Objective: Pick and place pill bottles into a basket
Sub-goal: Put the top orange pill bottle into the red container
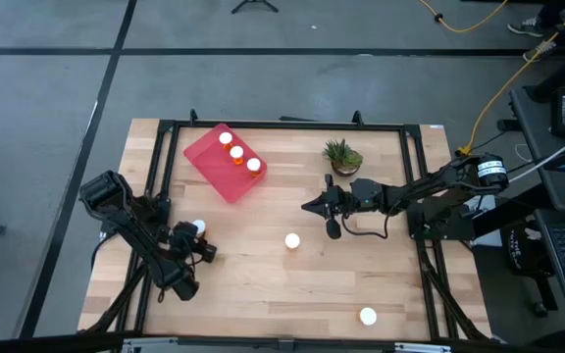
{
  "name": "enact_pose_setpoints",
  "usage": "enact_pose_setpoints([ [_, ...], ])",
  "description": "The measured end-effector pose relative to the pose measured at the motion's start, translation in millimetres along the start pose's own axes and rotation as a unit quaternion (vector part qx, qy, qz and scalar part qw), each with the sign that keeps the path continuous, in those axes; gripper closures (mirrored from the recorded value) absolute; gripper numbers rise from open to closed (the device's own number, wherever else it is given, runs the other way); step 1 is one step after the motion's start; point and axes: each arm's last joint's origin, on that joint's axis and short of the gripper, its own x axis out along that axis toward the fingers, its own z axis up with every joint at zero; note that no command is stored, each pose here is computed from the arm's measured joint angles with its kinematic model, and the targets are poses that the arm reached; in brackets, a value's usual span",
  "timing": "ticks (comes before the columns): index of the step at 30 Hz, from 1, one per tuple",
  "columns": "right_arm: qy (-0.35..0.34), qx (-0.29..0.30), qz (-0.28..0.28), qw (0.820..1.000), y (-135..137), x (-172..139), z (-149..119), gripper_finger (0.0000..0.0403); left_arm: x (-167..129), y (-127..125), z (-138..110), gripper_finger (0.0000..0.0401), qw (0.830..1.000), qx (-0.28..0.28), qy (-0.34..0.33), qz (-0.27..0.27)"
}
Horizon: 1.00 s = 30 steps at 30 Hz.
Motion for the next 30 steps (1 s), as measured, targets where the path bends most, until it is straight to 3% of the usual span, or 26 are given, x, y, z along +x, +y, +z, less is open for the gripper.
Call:
enact_pose_setpoints([
  [11,0.000,0.000,0.000,1.000,0,0,0,0.0392,-17,-10,9,0.0212,0.999,0.040,-0.004,0.000],
  [19,0.000,0.001,0.000,1.000,0,0,0,0.0392,-35,-23,19,0.0212,0.996,0.077,-0.025,-0.045],
  [30,-0.016,0.014,0.002,1.000,0,0,3,0.0392,-59,-19,73,0.0212,0.981,0.104,-0.084,-0.138],
])
